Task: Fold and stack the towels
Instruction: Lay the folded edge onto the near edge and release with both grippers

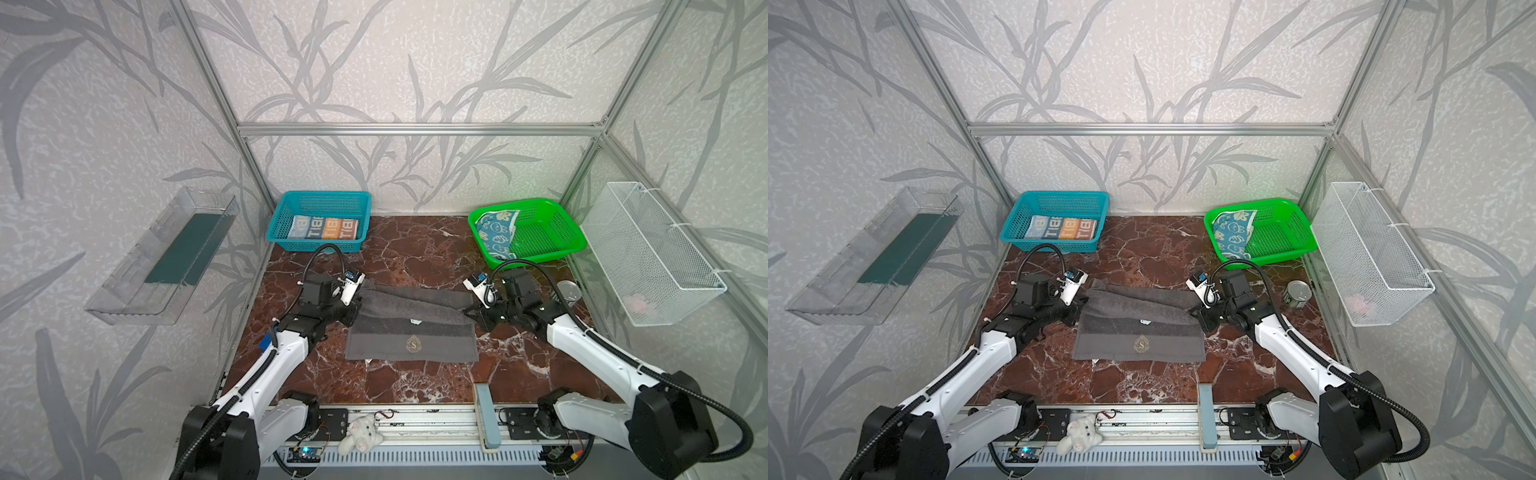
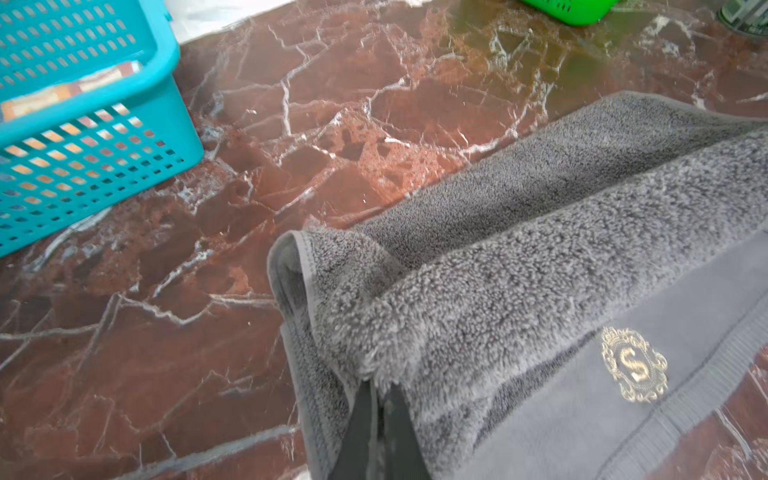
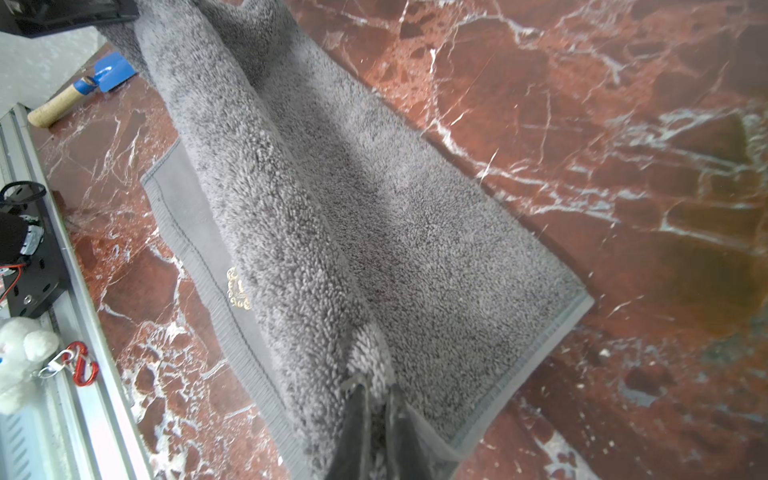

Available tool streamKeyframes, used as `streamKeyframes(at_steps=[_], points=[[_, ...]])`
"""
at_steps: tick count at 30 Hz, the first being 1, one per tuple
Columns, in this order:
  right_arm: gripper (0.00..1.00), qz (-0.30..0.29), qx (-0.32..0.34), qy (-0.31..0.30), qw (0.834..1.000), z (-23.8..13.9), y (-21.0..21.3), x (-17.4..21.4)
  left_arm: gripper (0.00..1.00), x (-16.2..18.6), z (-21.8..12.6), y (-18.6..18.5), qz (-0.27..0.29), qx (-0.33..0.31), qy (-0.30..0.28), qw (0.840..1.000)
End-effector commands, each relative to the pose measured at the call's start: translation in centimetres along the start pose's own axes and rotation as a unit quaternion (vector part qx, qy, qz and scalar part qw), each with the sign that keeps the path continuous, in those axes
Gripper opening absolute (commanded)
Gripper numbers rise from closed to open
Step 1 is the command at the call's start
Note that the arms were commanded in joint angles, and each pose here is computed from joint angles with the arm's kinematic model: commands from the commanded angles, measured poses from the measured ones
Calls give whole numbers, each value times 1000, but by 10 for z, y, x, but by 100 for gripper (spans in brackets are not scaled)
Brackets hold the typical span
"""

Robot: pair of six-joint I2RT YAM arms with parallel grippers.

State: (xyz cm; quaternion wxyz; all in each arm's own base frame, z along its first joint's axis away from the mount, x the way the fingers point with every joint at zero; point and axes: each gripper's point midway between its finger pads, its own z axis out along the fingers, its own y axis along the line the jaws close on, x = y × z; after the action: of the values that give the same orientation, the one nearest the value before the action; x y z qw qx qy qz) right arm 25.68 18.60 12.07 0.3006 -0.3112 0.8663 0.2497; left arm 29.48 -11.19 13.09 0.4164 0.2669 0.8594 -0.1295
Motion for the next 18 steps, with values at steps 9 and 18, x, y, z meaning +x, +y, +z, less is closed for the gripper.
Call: streamKeyframes(at_steps=[9, 18], points=[[0, 69, 13, 33, 997, -8, 9, 15, 0, 22, -11, -16, 26, 23, 25, 999], [0, 135, 26, 74, 988, 3, 17, 38, 0, 34, -15, -19, 30, 24, 42, 998]])
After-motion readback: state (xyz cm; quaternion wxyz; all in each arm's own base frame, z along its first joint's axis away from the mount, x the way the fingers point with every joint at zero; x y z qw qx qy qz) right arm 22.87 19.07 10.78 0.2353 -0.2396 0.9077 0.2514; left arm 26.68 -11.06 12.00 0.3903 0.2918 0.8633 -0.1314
